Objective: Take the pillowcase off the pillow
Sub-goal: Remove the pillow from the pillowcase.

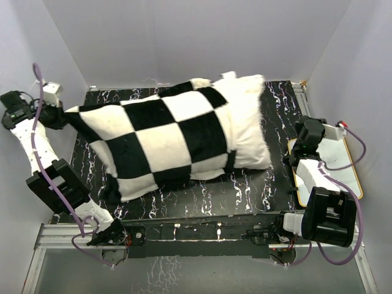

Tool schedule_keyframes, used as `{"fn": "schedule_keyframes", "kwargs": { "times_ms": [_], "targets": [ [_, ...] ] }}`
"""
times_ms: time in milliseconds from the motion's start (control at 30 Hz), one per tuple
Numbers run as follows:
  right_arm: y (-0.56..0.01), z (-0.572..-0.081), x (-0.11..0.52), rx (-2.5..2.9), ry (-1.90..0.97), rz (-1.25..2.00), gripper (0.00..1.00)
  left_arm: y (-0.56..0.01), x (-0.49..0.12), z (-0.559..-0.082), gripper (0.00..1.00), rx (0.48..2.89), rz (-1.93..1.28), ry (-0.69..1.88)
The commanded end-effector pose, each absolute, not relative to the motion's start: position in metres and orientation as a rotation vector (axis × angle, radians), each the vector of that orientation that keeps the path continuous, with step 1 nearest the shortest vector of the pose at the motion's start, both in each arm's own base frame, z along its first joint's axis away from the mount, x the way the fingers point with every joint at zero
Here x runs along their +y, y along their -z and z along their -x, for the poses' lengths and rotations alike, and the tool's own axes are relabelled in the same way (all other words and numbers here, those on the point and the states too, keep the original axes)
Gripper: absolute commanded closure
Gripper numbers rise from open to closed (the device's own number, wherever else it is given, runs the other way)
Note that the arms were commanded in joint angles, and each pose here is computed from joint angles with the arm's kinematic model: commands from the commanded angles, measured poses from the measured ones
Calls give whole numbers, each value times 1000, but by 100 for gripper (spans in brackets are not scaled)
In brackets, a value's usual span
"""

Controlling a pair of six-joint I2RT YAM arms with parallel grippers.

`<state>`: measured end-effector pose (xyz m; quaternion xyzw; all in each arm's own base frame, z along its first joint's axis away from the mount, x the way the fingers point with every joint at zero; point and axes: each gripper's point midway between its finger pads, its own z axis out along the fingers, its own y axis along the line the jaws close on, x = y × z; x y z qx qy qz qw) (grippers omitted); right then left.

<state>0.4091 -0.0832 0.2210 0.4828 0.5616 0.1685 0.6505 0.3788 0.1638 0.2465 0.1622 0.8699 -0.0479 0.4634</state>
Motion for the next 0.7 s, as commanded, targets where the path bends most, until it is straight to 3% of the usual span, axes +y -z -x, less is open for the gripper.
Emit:
{"fn": "schedule_keyframes", "kwargs": {
  "times_ms": [0, 233, 300, 333, 400, 467, 567, 600, 633, 667],
  "targets": [
    [-191, -374, -149, 1236, -23, -1256, 92, -305, 291, -371, 100, 2080, -247, -391],
    [-247, -437, -49, 1370, -318, -801, 91, -318, 186, -404, 100, 2012, -459, -53],
    [-267, -454, -20, 1395, -347, -693, 75, -320, 148, -419, 100, 1993, -516, -8],
    [-273, -461, 0, 1413, -375, -648, 61, -324, 130, -426, 100, 1982, -536, 16],
    [-285, -473, 27, 1434, -430, -578, 42, -335, 98, -441, 100, 1955, -568, 71],
    [-284, -489, 52, 1496, -463, -519, 31, -352, 66, -452, 100, 1916, -603, 127],
    [-298, -512, 87, 1533, -502, -430, 23, -396, 16, -462, 100, 1812, -673, 173],
    [-292, -521, 92, 1567, -507, -430, 18, -412, 1, -462, 100, 1774, -694, 181],
    [-290, -531, 94, 1593, -504, -448, 5, -424, -11, -460, 100, 1743, -713, 190],
    [-284, -541, 95, 1635, -492, -462, 2, -436, -21, -457, 100, 1711, -730, 194]
  ]
}}
